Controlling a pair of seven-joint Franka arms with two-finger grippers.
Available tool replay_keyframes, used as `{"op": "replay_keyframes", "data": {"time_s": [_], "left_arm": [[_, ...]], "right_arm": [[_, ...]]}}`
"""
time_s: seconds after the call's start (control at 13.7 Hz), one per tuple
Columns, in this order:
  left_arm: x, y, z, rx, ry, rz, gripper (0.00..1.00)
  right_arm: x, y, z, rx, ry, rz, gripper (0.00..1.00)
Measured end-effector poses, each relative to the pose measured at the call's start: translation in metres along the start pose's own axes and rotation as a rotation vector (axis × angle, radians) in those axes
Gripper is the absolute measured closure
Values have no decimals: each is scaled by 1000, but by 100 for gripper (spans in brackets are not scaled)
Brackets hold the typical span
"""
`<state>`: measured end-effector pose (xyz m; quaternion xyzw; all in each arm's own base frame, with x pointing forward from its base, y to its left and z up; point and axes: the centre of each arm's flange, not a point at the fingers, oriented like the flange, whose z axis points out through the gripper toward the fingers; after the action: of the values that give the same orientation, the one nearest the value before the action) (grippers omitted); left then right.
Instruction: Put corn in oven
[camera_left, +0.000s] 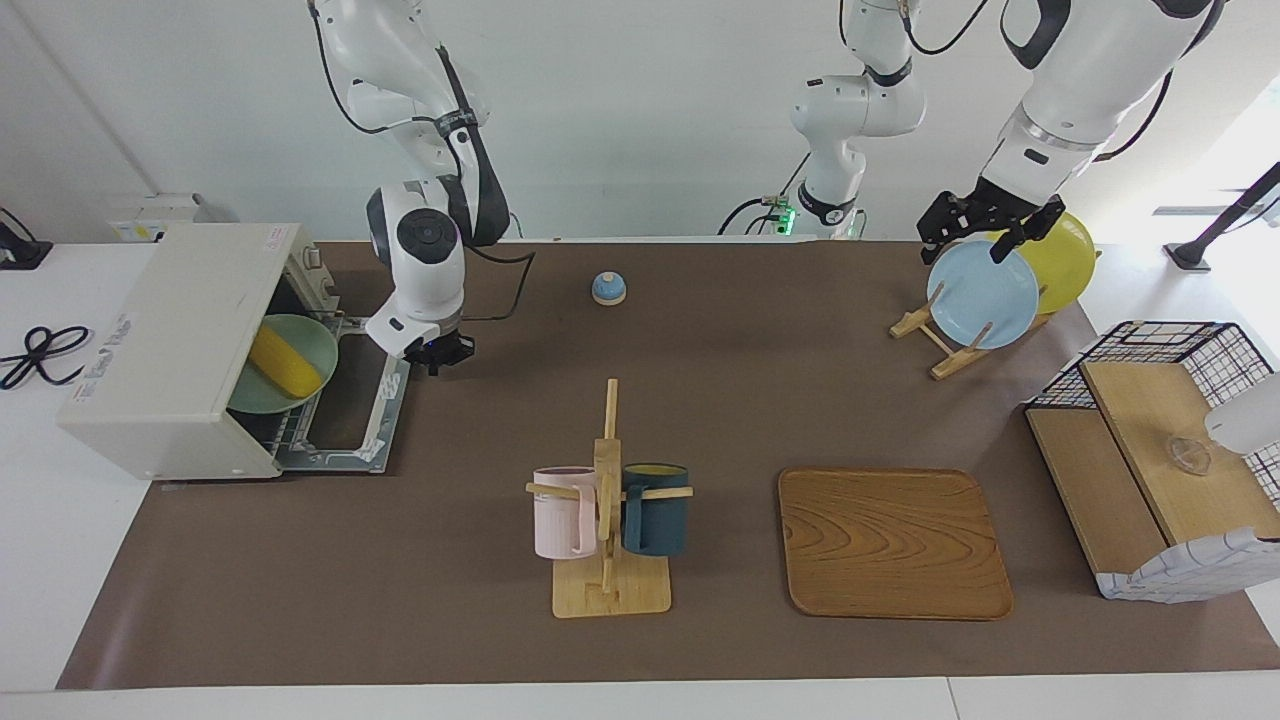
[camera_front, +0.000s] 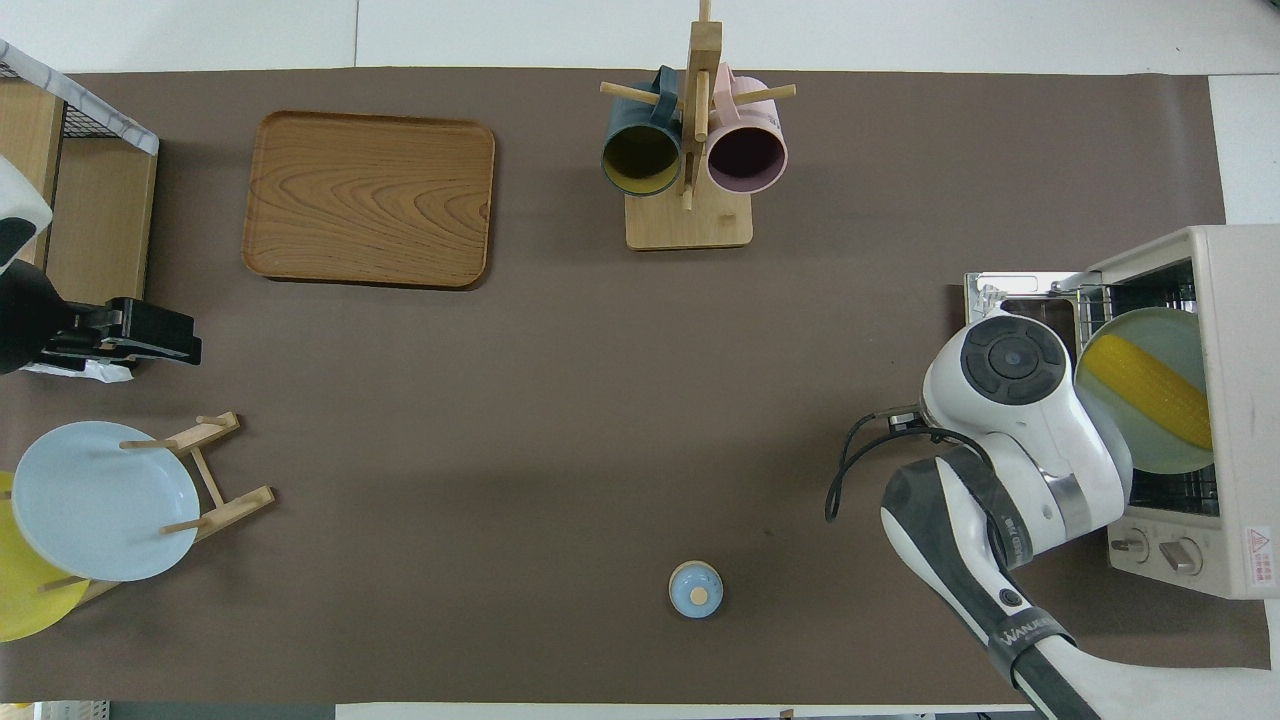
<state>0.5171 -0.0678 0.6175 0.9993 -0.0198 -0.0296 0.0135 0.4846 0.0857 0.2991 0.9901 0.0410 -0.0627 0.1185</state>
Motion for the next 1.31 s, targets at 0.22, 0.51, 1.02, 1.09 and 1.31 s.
{"op": "replay_keyframes", "data": {"time_s": [0.22, 0.51, 1.02, 1.09, 1.31], "left_arm": [[0, 0, 0, 0, 0, 0, 0], [0, 0, 0, 0, 0, 0, 0], [0, 0, 0, 0, 0, 0, 0], [0, 0, 0, 0, 0, 0, 0], [0, 0, 0, 0, 0, 0, 0]], "right_arm": [[0, -1, 9, 0, -17, 19, 99], [-6, 5, 15, -14, -67, 32, 99], [-15, 18, 23, -54, -157, 40, 99], [-17, 19, 23, -67, -164, 34, 99], [-18, 14, 22, -102, -161, 2, 99]]}}
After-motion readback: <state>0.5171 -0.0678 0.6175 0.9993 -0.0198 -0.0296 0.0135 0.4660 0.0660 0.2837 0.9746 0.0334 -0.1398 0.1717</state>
